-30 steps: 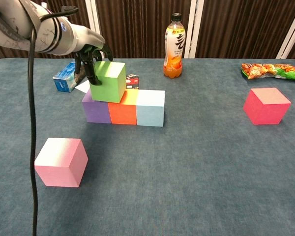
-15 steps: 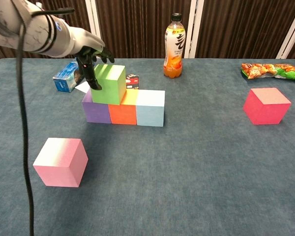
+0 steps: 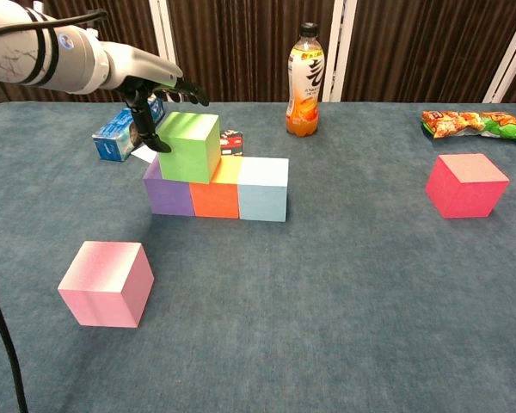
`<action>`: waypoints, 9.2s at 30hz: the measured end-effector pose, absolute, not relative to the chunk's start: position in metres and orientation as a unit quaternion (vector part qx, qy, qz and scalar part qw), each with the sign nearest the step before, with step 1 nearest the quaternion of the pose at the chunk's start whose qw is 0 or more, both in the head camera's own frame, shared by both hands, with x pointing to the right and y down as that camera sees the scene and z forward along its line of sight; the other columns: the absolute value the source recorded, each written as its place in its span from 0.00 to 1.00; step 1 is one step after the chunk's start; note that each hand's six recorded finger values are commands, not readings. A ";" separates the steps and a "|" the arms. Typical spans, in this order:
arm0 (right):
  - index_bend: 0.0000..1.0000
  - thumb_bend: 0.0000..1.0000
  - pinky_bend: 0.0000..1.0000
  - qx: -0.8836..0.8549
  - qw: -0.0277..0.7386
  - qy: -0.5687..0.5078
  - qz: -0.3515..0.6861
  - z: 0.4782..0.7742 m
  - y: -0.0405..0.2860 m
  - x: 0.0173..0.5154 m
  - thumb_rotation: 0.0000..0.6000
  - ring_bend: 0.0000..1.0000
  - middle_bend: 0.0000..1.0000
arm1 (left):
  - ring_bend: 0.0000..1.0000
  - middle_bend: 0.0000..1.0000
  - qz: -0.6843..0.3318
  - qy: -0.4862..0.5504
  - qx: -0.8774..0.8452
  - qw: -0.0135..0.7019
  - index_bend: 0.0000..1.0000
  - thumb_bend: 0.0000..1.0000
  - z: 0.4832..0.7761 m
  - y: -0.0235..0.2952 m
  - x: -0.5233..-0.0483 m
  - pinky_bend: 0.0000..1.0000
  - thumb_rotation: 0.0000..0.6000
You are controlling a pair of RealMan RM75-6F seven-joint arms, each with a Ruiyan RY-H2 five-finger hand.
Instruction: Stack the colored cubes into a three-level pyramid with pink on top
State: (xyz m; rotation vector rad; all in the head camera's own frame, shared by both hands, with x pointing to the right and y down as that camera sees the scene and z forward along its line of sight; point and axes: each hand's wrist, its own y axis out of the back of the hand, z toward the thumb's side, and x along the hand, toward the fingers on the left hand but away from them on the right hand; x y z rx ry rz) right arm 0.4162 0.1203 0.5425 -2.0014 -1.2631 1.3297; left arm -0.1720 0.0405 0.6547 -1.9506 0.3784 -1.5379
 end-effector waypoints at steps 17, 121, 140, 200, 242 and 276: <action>0.16 0.27 0.12 -0.715 0.207 -0.458 0.485 0.545 0.119 0.418 1.00 0.04 0.20 | 0.00 0.02 -0.579 0.161 -0.745 0.292 0.30 0.31 0.667 0.034 -0.171 0.06 1.00; 0.15 0.27 0.11 -0.715 0.203 -0.455 0.490 0.547 0.120 0.420 1.00 0.04 0.20 | 0.00 0.00 -0.593 0.176 -0.734 0.281 0.07 0.31 0.668 0.040 -0.163 0.09 1.00; 0.15 0.27 0.15 -0.717 0.192 -0.428 0.515 0.561 0.111 0.423 1.00 0.04 0.20 | 0.00 0.00 -0.561 0.233 -0.744 0.279 0.00 0.31 0.636 0.040 -0.184 0.08 1.00; 0.59 0.27 0.15 -0.768 0.211 -0.280 0.535 0.649 0.043 0.260 1.00 0.04 0.19 | 0.00 0.00 -0.558 0.339 -0.679 0.337 0.07 0.31 0.623 0.136 -0.347 0.08 1.00; 0.55 0.29 0.15 -0.696 0.248 -0.257 0.623 0.665 0.029 0.048 1.00 0.04 0.19 | 0.00 0.00 -0.515 0.341 -0.711 0.336 0.07 0.30 0.621 0.149 -0.347 0.07 1.00; 0.33 0.29 0.06 -0.709 0.231 -0.263 0.612 0.668 0.032 0.053 1.00 0.00 0.14 | 0.00 0.00 -0.513 0.348 -0.714 0.324 0.07 0.30 0.622 0.154 -0.353 0.07 1.00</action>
